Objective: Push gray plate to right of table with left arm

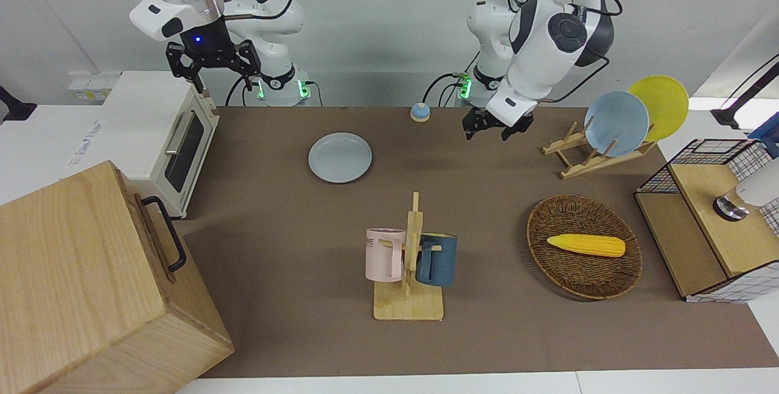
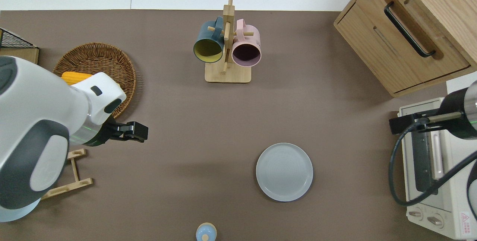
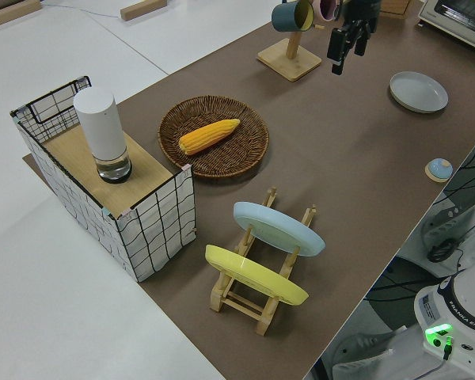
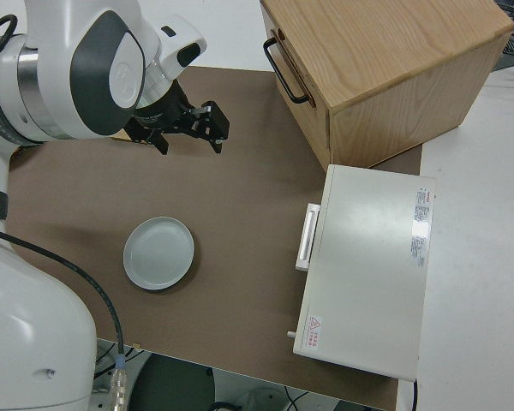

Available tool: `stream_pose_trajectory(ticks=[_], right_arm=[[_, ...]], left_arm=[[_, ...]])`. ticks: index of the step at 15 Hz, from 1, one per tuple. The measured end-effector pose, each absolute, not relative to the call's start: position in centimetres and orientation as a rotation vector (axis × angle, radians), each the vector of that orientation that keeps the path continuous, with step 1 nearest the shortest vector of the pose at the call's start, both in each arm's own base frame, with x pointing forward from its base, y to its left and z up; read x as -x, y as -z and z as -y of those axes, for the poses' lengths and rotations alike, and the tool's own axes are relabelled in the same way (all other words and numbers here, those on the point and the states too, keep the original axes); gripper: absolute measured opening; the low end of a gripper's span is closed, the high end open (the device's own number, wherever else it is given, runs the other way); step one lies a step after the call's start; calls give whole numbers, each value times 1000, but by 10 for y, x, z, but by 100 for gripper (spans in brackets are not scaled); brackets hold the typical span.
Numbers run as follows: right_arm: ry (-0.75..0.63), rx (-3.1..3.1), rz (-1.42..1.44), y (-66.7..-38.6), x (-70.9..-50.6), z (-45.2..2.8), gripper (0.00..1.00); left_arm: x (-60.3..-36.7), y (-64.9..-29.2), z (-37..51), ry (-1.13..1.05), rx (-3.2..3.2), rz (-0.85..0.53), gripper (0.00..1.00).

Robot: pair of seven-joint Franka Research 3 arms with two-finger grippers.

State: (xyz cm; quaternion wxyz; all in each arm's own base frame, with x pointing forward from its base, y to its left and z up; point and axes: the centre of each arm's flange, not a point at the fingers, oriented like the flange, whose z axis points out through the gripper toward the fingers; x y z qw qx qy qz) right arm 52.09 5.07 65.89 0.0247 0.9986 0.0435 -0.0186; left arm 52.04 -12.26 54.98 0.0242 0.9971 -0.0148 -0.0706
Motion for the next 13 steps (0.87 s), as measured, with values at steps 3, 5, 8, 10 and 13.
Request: stream_pose_trajectory(ticks=[3,5,8,10,13], right_arm=[[57,-3089,-135,-659,-521,-51,100],[57,-3089,-135,-659,-521,-51,100],[57,-3089,-135,-659,-521,-51,100],[57,-3089,-135,-659,-521,-51,100],[57,-3089,-135,-659,-521,-51,100]], left_arm=[[-521,-595,108,150,-3123,28,100],[-522,-611,100,119,-3157,24,100],[-521,-631,97,78,-3169,22,100],[-521,-635,97,73,-3169,22,100],[-521,-634,97,75,-3169,22,100]])
